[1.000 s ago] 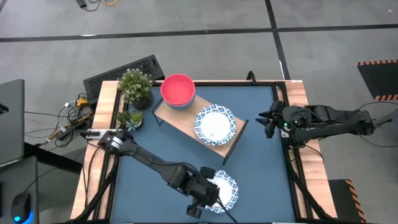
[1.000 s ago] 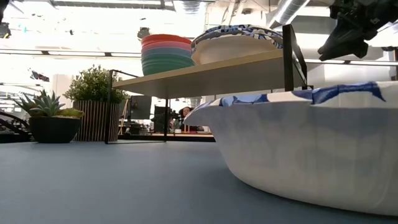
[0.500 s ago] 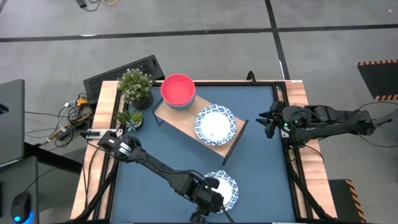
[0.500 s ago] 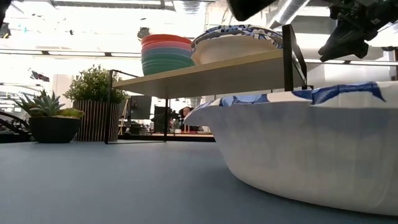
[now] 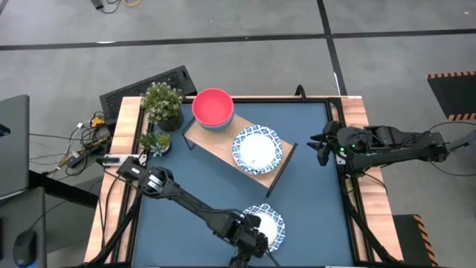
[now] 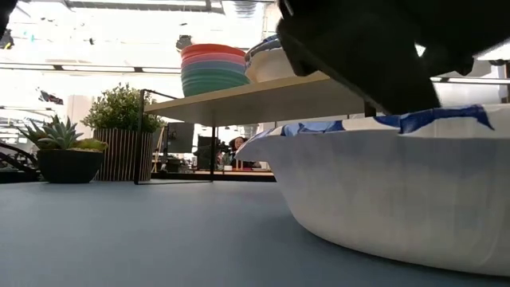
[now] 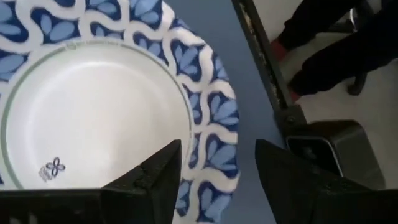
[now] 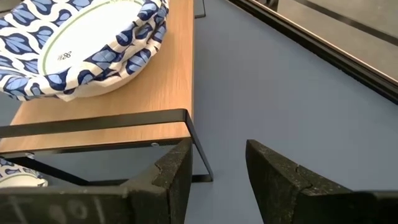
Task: Place and stack bowls onto a shelf
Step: Stack the white bowl on top of the white bowls on the shelf
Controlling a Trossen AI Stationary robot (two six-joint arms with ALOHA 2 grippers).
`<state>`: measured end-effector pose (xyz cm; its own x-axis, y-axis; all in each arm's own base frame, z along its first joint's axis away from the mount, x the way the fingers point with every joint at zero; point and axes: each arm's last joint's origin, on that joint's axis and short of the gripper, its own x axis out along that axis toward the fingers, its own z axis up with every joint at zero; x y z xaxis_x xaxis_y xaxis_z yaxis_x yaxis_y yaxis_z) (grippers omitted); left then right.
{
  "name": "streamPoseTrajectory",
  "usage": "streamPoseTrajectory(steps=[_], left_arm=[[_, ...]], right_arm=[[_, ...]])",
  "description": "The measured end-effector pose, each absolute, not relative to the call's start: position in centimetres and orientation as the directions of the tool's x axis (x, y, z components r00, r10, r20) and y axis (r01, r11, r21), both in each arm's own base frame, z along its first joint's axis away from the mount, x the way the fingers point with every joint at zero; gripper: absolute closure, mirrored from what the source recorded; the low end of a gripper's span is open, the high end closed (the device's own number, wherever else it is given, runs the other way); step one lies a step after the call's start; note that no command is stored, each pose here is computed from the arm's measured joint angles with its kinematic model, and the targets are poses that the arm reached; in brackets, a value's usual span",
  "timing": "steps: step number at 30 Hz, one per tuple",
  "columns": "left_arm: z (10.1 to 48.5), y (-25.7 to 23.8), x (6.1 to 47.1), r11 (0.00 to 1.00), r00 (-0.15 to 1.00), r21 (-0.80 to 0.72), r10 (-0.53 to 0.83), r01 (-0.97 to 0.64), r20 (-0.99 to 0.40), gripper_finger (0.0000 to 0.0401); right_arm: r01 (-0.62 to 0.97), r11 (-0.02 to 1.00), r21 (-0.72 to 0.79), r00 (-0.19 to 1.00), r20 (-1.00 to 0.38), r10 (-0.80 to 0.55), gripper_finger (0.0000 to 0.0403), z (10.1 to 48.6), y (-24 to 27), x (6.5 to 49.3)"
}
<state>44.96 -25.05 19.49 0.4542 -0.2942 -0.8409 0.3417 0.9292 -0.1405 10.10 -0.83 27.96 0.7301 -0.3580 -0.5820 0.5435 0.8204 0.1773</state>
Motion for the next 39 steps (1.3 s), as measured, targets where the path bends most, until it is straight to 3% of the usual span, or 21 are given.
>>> streamPoseTrajectory(steps=[23, 28, 35, 39], left_arm=[[17.8, -25.2, 45.3, 0.941, 0.448, -0.125, -0.263, 0.314, -0.855, 0.0233], [17.8, -25.2, 45.2, 0.945, 0.442, -0.121, -0.253, 0.305, -0.861, 0.028], [17.9, -25.0, 45.3, 0.959, 0.449, -0.167, -0.255, 0.227, -0.856, 0.0378], [18.1, -25.3, 45.5, 0.935, 0.426, -0.274, -0.347, 0.225, -0.835, 0.0394]], right_arm=[[0.54, 0.826, 0.162, 0.728, -0.581, -0.363, 0.0226, 28.0, -0.8, 10.1], [0.539, 0.827, 0.16, 0.729, -0.581, -0.363, 0.0226, 28.0, -0.8, 10.1], [0.539, 0.827, 0.16, 0.729, -0.581, -0.363, 0.0226, 28.0, -0.8, 10.1], [0.539, 0.827, 0.16, 0.729, -0.581, -0.362, 0.0226, 28.0, -0.8, 10.1]])
